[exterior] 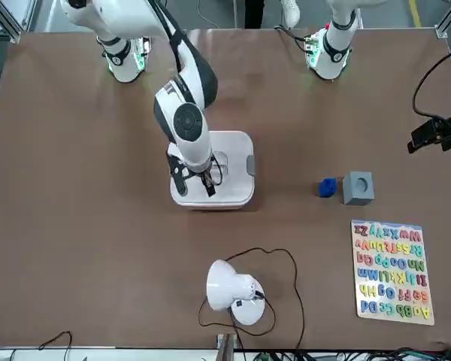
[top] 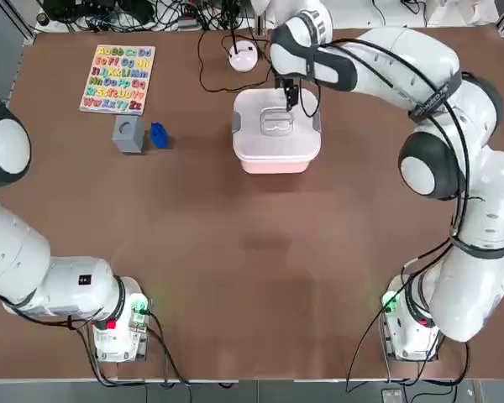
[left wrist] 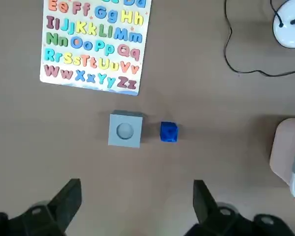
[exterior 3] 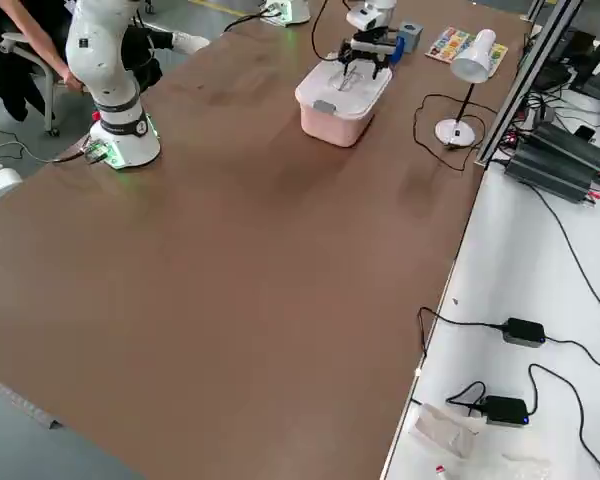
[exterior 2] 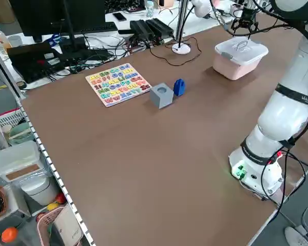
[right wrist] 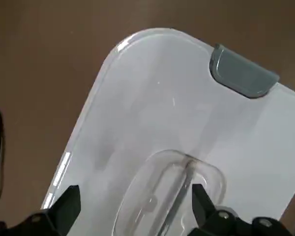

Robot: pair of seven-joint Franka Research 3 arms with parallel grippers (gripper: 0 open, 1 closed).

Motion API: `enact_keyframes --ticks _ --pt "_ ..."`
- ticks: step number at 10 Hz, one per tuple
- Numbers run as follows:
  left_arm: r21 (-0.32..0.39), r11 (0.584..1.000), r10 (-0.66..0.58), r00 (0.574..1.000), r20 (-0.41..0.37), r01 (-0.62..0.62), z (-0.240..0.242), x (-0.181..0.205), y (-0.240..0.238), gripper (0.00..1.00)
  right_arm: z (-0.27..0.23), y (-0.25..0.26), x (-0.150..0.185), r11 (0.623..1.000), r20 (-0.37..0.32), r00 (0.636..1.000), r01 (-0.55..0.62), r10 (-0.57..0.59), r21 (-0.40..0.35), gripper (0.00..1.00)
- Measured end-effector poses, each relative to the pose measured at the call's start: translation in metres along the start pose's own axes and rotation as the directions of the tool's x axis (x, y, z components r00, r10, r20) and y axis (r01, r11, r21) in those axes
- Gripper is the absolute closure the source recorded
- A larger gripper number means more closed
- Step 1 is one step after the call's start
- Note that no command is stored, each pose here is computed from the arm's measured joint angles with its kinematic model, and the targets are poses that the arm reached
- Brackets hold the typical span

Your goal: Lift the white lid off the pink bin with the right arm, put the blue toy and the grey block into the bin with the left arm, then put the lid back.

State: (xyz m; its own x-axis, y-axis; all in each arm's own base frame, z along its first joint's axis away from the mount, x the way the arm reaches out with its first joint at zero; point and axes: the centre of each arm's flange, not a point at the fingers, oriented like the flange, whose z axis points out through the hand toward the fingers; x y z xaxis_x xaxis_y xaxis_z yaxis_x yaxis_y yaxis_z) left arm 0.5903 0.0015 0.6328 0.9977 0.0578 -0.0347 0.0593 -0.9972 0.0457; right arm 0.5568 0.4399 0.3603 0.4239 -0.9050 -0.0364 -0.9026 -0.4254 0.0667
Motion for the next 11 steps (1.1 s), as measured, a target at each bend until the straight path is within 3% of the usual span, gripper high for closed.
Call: enact_keyframes --ticks 6,11 --pt "0.000 1.000 0.000 1.000 0.005 0.000 0.0026 0.0014 -0.0001 0.00 0.0125 -0.0024 0.0010 1.000 -0.008 1.000 0.001 -0.001 -0.009 0.03" --pt "0.000 1.000 0.000 1.000 0.005 0.000 0.0026 0.0014 -0.0001 0.00 0.0139 0.0006 -0.0063 0.999 0.050 0.998 -0.027 0.028 -0.037 0.06"
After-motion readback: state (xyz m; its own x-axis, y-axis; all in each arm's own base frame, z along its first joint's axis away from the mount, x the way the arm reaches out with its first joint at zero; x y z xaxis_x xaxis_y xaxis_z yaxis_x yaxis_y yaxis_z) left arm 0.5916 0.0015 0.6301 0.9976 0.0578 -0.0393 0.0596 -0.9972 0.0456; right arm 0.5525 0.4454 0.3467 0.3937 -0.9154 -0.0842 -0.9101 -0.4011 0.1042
